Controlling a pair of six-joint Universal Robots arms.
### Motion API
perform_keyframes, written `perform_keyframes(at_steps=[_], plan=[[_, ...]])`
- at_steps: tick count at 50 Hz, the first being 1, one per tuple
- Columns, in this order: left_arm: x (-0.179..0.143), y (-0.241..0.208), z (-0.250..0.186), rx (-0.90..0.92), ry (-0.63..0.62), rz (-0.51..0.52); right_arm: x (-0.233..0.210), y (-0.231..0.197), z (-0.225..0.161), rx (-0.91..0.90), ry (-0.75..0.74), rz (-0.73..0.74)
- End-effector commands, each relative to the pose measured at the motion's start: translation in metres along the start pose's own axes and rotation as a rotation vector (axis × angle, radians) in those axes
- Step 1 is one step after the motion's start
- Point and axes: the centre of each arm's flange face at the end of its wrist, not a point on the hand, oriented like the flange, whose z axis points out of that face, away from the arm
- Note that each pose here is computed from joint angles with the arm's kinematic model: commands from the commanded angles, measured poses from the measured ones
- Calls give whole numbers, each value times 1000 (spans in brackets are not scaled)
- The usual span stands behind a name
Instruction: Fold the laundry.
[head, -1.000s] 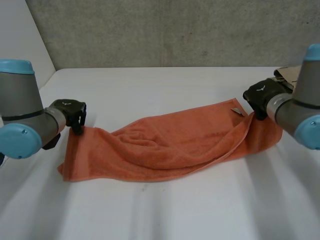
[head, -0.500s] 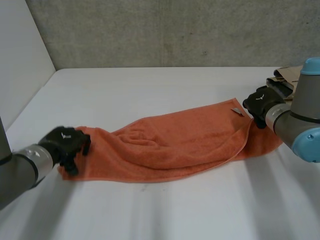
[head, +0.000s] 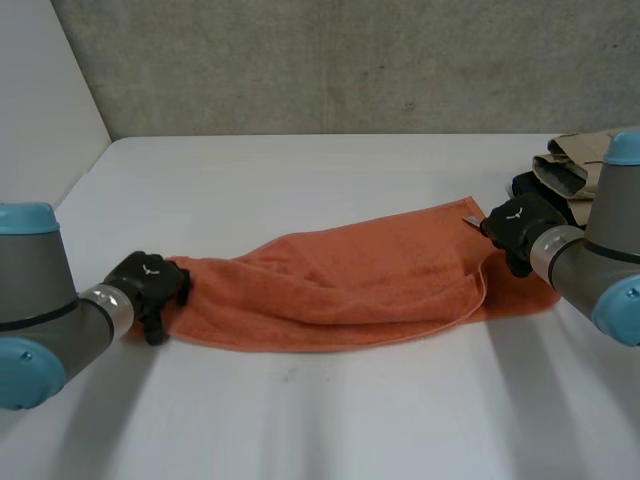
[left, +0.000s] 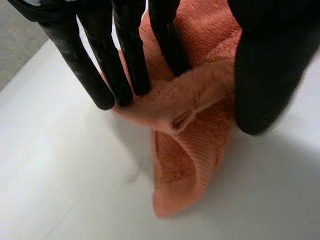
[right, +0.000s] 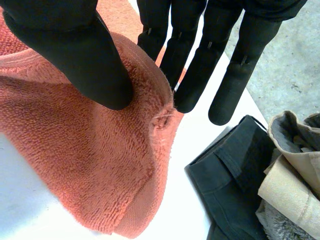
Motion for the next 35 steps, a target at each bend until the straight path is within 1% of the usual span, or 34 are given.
perform_keyframes(at_steps=[1,4,9,13,19,21,25,35], plan=[[-11,-9,4,36,-60,34,-1,2,-3,3,-11,1],[-13,-17,-5,56,-59,17,0,2,-3,2,-9,-1],[-11,-32,-24,83,-19,-20,3,1,-6,0,-5,-1],[-11,-41,-44,62,30,-55,11,-7,-18,-4,-7,-13],[-8,-43,-65,-29,107,-89,14,-14,-47,-49,-87,-78],[-7,-41,-65,-52,119,-89,11,-14,-52,-56,-117,-89],[-5,-34,-50,-69,124,-91,1,-11,-55,-60,-171,-83],[4,-25,-27,-75,129,-80,-1,0,-46,-78,-166,-73]])
